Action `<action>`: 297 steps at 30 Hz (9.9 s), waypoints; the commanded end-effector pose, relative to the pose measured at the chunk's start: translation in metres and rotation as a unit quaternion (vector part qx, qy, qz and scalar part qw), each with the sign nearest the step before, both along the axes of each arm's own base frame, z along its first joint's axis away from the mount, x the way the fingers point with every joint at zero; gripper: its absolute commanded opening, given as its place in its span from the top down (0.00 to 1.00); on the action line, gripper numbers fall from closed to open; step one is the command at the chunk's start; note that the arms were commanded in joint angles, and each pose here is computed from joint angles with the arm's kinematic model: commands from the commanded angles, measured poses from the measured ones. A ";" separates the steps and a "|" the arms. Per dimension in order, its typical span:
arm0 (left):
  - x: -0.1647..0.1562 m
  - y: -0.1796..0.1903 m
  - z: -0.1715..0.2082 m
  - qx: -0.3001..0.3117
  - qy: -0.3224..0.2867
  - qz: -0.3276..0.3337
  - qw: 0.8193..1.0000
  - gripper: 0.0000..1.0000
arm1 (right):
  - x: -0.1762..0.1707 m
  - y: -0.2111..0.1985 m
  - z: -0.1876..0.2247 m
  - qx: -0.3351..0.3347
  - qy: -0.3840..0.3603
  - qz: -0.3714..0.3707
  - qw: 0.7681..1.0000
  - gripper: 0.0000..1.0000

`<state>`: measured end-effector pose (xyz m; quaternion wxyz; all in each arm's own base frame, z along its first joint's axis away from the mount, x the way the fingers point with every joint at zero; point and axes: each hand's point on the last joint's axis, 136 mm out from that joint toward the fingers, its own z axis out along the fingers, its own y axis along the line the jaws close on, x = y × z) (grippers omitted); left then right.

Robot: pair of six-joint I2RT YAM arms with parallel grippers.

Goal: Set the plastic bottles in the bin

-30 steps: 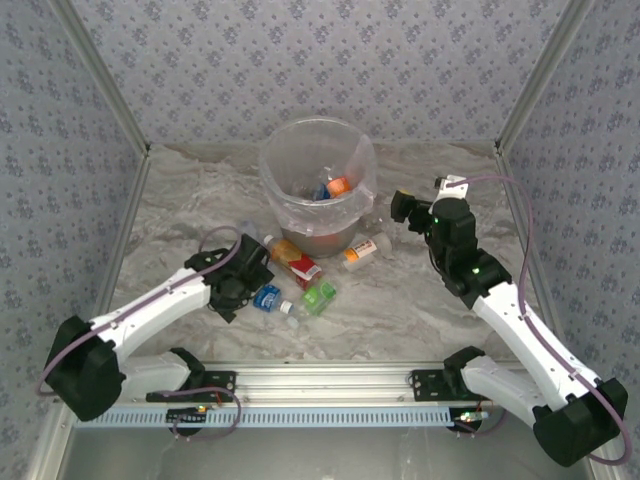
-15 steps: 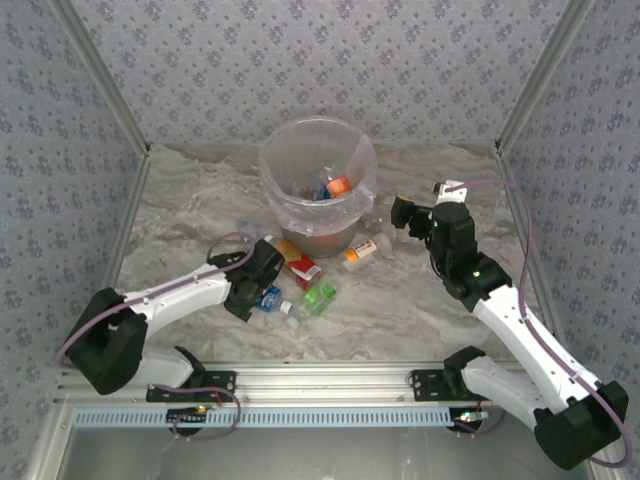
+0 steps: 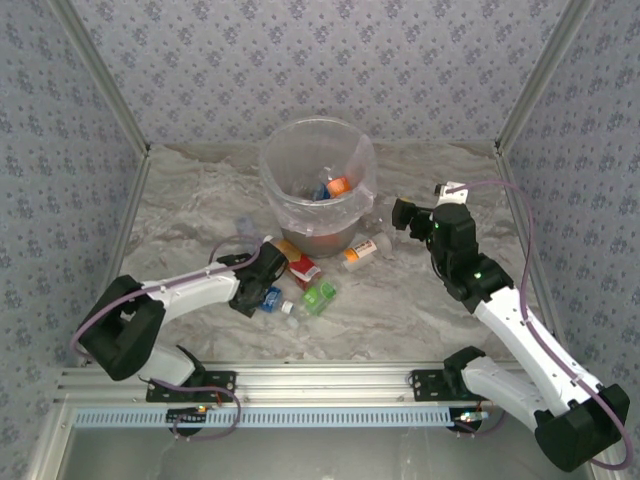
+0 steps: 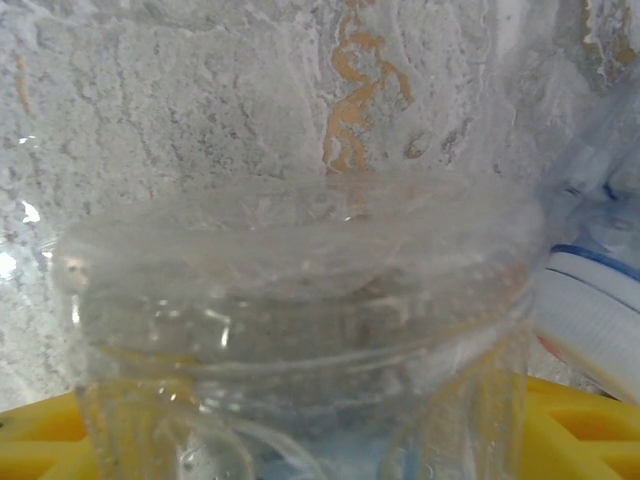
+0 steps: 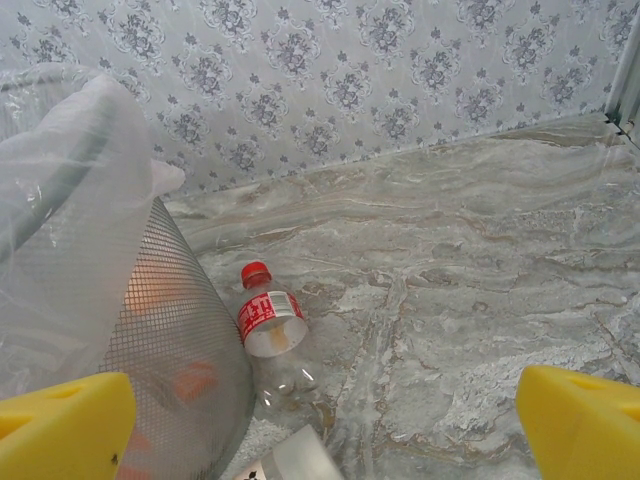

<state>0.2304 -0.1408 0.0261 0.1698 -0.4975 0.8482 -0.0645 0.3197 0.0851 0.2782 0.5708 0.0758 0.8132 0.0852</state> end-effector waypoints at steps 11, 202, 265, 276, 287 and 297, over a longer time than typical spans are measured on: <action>0.008 0.007 0.002 0.025 -0.024 -0.061 0.998 0.46 | 0.001 0.002 0.005 0.015 -0.006 0.004 1.000 0.00; 0.082 0.093 0.263 0.172 -0.376 -0.185 0.891 0.01 | 0.182 0.050 -0.239 -0.092 0.382 0.155 0.906 0.02; 0.126 0.036 0.214 0.052 -0.314 -0.261 0.912 0.01 | 0.130 0.006 -0.086 -0.021 0.119 0.018 0.992 0.39; 0.125 0.033 0.204 0.050 -0.309 -0.273 0.910 0.01 | 0.098 0.023 0.048 0.005 -0.005 0.080 0.997 0.40; 0.125 0.035 0.194 0.049 -0.291 -0.265 0.918 0.01 | 0.079 0.095 0.136 0.004 -0.081 0.243 0.967 0.39; 0.122 0.040 0.183 0.048 -0.253 -0.253 0.933 0.01 | 0.090 0.193 0.118 -0.026 -0.043 0.363 0.930 0.38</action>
